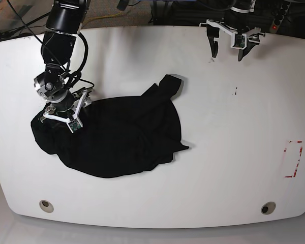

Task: Fold the T-shirt properly
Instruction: 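Lower the right gripper onto the shirt's bunched end and grasp it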

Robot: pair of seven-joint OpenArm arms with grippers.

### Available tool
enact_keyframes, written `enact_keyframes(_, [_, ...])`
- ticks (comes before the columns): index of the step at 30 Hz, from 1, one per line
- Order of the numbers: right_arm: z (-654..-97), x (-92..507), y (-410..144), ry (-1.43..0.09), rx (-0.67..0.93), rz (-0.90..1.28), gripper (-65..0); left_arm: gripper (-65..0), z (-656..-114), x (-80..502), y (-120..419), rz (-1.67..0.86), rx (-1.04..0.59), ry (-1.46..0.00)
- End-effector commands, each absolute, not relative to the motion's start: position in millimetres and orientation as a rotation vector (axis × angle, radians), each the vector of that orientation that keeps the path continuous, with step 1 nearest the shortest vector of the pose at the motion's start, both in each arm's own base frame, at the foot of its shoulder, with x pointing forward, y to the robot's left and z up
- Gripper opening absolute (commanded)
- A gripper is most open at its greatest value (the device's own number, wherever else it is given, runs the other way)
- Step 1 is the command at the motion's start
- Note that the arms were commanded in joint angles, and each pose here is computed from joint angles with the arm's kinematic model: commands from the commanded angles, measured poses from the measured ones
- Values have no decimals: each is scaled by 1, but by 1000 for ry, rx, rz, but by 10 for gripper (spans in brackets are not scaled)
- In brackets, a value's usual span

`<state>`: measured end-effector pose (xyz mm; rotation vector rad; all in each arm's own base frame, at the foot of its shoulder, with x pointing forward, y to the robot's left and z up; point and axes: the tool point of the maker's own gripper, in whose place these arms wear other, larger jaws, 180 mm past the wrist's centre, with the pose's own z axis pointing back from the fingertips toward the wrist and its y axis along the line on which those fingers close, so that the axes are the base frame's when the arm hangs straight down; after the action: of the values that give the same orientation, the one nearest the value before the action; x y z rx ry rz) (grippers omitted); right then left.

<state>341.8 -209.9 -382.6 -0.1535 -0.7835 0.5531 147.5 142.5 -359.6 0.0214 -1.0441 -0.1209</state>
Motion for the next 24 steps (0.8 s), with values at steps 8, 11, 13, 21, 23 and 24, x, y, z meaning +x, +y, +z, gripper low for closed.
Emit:
enact_keyframes(8, [-376,363,-195,-837,-101,536,-206,-222,-350,155,138,-129,14,-1091])
enact_keyframes(11, [-377,365,-192,-840,-83,526,-206,-222,-348,158,140,-153,17,-1099])
enact_keyframes(13, [-377,366,-190,-842,-79,525,-206,-222,-348,159,138,-162,11,-1102])
enact_keyframes(21, [-377,366,-190,-844,-73,522,-268,-222,-347,161,135,-164,3,-1106])
enact_keyframes(23, [-382,365,-190,-831,-65,519,-311,-222,-347,162,134,-165,-1,-1109])
enact_keyframes(24, [-388,364,-189,-816,-56,515,-331,-222,-345,165,133,-165,-2,-1118])
